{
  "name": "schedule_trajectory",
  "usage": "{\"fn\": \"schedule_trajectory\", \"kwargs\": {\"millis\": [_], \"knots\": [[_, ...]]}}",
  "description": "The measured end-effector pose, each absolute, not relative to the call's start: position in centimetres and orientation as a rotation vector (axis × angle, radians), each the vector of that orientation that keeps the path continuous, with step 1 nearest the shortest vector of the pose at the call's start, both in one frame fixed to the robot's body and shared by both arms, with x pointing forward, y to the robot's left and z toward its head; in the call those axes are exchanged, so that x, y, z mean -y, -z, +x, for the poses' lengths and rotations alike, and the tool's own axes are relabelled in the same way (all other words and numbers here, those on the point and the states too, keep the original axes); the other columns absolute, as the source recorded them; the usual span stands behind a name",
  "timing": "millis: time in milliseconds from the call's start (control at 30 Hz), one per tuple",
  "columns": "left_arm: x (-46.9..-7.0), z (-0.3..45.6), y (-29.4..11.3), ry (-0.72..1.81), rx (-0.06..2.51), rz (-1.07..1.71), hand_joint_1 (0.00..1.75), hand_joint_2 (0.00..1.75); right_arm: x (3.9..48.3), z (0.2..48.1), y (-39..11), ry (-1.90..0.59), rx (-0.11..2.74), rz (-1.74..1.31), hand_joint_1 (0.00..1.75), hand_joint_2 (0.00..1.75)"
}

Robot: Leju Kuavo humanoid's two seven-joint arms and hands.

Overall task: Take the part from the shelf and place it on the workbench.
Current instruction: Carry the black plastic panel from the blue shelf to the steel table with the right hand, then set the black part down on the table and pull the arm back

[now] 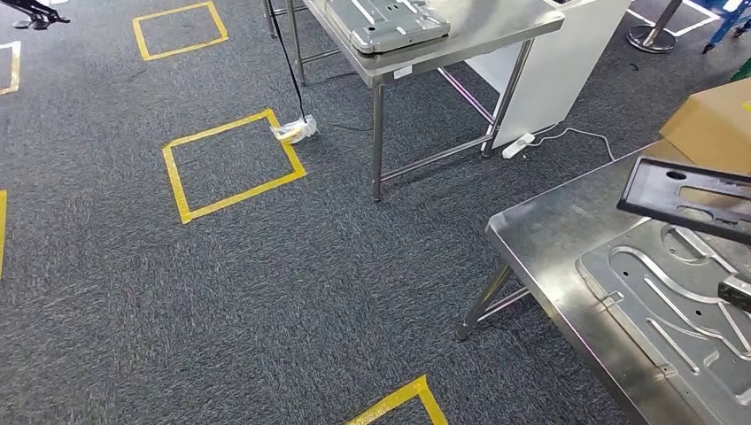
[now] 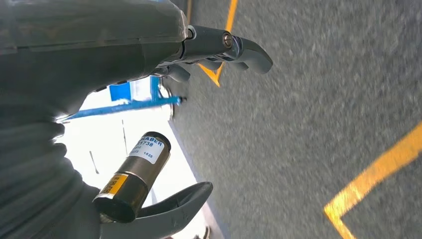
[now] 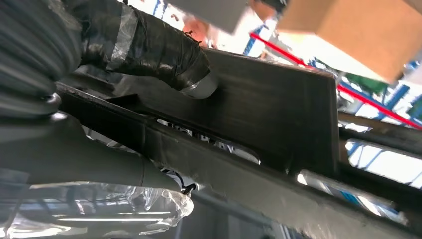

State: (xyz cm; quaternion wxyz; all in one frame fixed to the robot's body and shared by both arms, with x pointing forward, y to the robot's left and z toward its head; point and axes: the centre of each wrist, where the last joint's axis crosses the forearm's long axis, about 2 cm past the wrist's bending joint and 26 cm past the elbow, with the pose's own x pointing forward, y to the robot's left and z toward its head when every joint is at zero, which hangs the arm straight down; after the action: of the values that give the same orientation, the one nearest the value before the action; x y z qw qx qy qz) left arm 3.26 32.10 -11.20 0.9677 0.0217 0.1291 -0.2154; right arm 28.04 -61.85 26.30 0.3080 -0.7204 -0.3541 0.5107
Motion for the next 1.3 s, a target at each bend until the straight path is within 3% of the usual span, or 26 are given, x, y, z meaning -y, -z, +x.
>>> {"fn": "schedule_trajectory", "kwargs": {"millis": [433,833,967,1033,1167,1300], "knots": [[-31.6,3.3,11.2,0.435,-0.253,0.039,0.0,1.75,58.8,23.9,-16.4,-1.342,0.954,-1.726,1.75,1.75],[-31.4,3.2,11.2,0.426,-0.253,0.036,0.0,1.75,55.5,23.6,-12.3,-1.27,0.995,-1.648,1.75,1.75],[-31.5,3.4,11.2,0.414,-0.25,0.022,0.0,1.75,54.7,23.8,-11.4,-1.244,1.004,-1.62,0.0,0.0],[-31.4,3.5,11.2,0.409,-0.246,0.008,0.0,1.75,54.6,24.0,-11.2,-1.231,0.993,-1.604,0.0,0.0],[-31.4,3.2,11.2,0.386,-0.245,-0.006,0.0,0.0,53.9,24.9,-10.8,-1.149,1.029,-1.565,0.0,0.0],[-31.3,3.2,11.2,0.362,-0.248,-0.002,0.0,0.0,52.7,25.5,-11.1,-1.062,1.135,-1.56,0.0,0.0]]}}
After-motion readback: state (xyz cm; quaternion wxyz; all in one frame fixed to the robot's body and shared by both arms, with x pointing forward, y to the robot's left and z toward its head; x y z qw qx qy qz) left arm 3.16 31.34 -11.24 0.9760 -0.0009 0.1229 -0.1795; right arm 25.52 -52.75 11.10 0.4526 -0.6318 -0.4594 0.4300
